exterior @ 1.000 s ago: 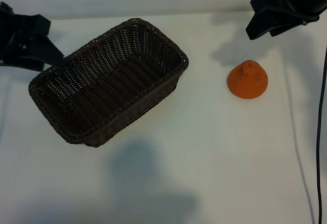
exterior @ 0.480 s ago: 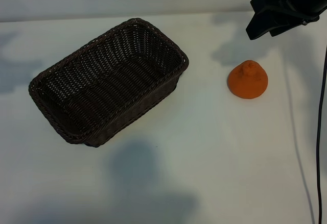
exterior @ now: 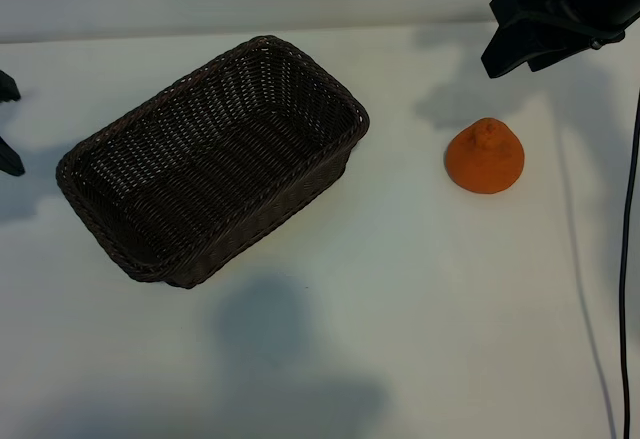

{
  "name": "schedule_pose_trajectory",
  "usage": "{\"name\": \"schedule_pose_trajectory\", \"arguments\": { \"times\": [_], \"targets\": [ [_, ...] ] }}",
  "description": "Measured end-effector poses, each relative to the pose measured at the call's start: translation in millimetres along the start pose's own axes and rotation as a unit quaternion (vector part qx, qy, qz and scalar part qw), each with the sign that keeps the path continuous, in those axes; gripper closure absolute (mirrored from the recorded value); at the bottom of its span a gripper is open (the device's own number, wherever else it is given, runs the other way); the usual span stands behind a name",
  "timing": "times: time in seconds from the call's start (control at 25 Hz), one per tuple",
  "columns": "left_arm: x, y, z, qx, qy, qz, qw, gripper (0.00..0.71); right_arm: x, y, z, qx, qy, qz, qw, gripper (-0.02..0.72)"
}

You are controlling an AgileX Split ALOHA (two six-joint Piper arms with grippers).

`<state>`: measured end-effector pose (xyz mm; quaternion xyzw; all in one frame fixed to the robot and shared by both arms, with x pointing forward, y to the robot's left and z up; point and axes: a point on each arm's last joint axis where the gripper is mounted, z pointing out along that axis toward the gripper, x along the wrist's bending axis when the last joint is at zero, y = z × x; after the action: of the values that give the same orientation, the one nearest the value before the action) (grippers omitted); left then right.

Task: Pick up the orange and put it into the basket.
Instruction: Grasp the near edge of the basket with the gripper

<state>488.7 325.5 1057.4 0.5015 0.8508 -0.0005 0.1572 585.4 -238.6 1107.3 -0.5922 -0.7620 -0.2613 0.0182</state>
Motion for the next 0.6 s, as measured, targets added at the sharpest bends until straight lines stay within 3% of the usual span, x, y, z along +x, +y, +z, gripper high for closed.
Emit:
{"name": "schedule_pose_trajectory", "arguments": {
  "times": [0.44, 0.6],
  "targets": [
    [10.2, 1.0, 40.1, 0.011, 0.014, -0.046, 0.999, 0.252, 0.0, 0.0, 0.0, 0.000, 0.000, 0.000, 1.000, 0.228],
    [8.2, 4.9, 46.0, 0.003, 0.001, -0.057, 0.998, 0.252, 0.0, 0.0, 0.0, 0.000, 0.000, 0.000, 1.000, 0.228]
  ]
}}
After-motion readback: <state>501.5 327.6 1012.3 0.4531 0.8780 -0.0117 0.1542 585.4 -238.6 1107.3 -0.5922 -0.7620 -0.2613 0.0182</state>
